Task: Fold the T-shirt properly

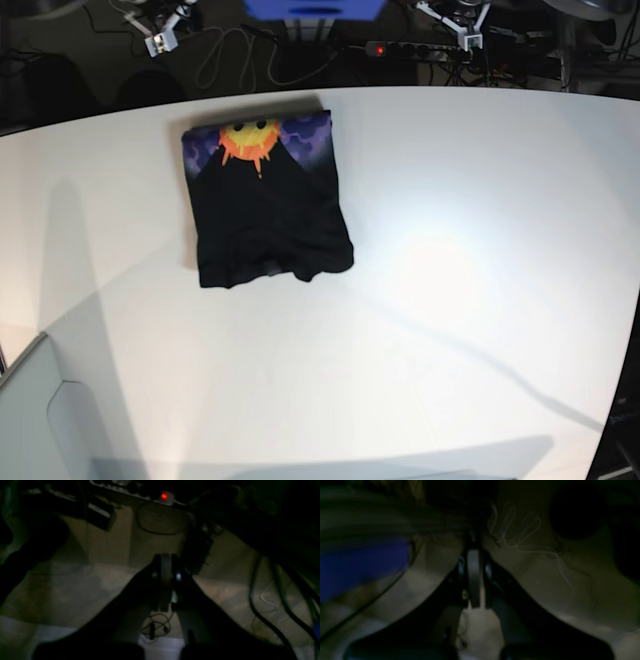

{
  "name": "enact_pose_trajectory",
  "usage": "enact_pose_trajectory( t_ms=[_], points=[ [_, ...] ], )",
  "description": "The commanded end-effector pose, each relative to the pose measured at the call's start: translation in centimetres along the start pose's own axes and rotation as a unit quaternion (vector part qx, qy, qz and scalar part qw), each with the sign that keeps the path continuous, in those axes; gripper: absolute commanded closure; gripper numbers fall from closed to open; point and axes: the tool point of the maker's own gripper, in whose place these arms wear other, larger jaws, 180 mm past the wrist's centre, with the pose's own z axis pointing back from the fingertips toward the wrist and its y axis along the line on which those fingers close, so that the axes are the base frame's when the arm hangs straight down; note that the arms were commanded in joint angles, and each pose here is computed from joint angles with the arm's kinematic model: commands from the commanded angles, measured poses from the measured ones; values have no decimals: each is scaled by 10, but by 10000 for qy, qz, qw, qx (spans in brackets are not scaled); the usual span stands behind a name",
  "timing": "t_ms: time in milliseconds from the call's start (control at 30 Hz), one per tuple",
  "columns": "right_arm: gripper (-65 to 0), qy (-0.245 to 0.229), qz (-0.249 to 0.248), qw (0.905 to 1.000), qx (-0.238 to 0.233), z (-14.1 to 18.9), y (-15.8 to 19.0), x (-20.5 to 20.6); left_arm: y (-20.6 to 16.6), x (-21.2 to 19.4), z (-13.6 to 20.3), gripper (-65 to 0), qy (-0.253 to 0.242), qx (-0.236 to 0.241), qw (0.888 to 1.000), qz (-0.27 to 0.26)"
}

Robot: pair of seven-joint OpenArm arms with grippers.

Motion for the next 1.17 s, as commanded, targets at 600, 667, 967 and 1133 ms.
enact_pose_trajectory(
  t_ms=[600, 667, 967, 1133],
  points=[
    [-2, 435, -271, 9935, -1020, -111, -26, -31, -25, 7, -48, 0, 428, -66, 9988, -222],
    [-2, 542, -35, 9918, -1158, -116, -23, -27, -27, 11, -49, 0, 425, -76, 9988, -236],
    [-2, 683, 81, 9837, -1662, -126, -7, -23, -36, 2, -49, 0, 687, -176, 9960, -541],
    [-2, 655, 81, 9825, -1745, -127, -7, -20, -48, 4, -52, 0, 669, -270, 9953, -639]
  ],
)
